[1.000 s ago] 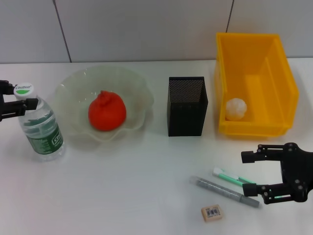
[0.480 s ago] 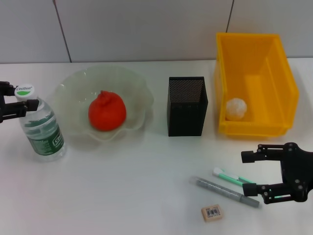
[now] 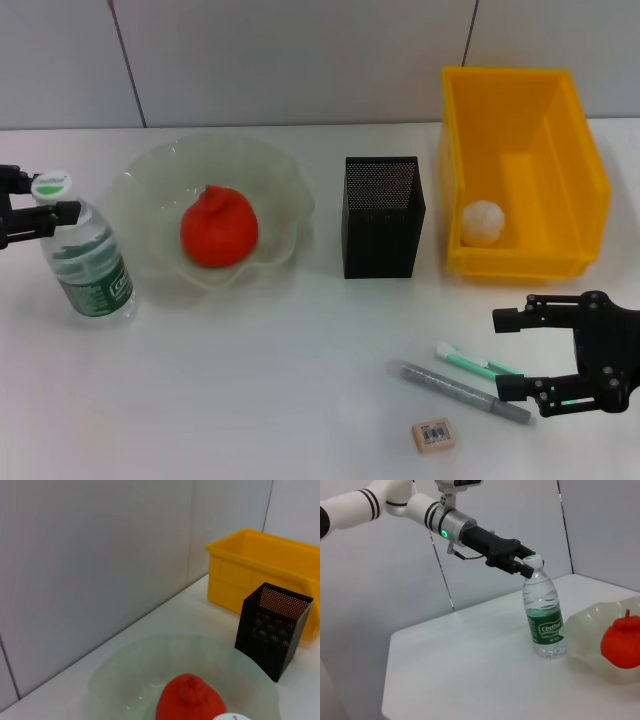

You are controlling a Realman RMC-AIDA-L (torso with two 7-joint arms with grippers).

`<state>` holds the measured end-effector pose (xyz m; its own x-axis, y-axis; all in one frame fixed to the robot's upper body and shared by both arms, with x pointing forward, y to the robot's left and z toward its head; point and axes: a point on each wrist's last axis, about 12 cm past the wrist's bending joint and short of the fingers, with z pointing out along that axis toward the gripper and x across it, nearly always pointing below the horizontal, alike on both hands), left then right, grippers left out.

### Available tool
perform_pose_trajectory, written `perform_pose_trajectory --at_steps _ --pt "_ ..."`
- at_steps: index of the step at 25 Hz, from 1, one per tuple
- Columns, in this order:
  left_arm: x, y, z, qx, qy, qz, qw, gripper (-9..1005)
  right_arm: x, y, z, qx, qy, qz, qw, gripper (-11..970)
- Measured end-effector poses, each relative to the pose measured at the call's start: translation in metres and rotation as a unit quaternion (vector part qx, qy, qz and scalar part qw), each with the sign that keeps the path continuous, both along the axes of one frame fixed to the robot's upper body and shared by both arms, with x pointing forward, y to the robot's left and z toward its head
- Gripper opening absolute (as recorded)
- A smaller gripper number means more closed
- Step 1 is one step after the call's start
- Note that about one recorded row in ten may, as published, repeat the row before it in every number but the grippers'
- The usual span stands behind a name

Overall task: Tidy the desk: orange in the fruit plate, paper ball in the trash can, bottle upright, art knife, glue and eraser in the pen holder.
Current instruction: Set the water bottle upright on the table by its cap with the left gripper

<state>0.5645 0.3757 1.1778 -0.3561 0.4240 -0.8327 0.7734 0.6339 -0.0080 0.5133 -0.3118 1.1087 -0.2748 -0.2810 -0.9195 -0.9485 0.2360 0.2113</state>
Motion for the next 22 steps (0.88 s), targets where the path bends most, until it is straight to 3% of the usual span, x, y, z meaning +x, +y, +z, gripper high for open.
perform_pose_trajectory --at_steps 9,14,22 --pt "0.0003 0.0000 -0.0007 0.002 0.000 0.003 1.000 522 0.0000 0.0001 0.0001 0.000 0.000 0.000 1.000 784" --pt "0.0002 0.0001 -0.0007 0.003 0.000 0.003 1.000 769 0.0000 0.0001 0.0001 0.000 0.000 0.000 1.000 784" --pt "-0.0006 0.0020 -0.0004 0.000 -0.002 0.008 1.000 798 0.0008 0.0005 0.0007 0.001 -0.001 0.001 1.000 784"
